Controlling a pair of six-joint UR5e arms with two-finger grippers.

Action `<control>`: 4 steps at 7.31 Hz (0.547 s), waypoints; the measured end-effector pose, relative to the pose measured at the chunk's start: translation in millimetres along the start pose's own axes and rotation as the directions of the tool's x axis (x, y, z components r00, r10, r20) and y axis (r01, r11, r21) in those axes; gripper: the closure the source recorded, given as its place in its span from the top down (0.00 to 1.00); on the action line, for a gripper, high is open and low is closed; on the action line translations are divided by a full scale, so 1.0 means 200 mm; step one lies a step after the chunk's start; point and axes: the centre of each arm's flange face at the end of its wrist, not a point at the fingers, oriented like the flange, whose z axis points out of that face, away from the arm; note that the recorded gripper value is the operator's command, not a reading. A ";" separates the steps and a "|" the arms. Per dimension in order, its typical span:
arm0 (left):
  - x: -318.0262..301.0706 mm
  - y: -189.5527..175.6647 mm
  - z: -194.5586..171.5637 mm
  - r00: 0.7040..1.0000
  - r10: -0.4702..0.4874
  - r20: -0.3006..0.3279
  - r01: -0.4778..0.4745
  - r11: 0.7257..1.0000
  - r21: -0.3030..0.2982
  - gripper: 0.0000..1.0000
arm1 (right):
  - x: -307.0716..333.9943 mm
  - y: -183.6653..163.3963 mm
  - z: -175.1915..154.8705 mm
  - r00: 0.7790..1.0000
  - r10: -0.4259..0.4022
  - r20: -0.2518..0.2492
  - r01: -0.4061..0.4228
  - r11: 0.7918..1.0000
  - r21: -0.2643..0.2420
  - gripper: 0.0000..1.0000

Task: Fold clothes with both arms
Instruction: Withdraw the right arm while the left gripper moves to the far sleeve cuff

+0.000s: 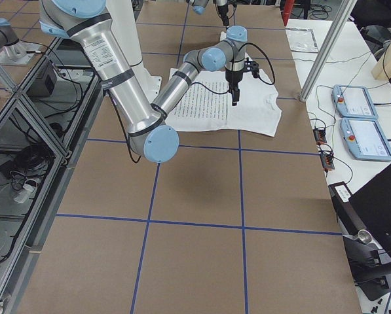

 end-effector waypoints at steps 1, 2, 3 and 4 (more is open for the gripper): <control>0.02 0.03 0.05 1.000 -0.007 -0.001 0.007 1.000 -0.008 0.97 | 0.01 0.01 -0.01 1.000 -0.001 0.002 0.001 1.000 0.003 1.00; 0.04 0.06 0.09 1.000 -0.006 -0.001 0.006 1.000 -0.016 0.90 | 0.01 0.01 -0.02 1.000 -0.002 0.003 0.002 1.000 0.005 1.00; 0.05 0.08 0.10 1.000 -0.004 0.001 0.004 1.000 -0.018 0.85 | 0.01 0.01 -0.02 1.000 -0.003 0.004 0.003 1.000 0.005 1.00; 0.05 0.08 0.11 1.000 -0.004 0.005 0.004 1.000 -0.016 0.74 | 0.01 0.01 -0.02 1.000 -0.003 0.004 0.003 1.000 0.005 1.00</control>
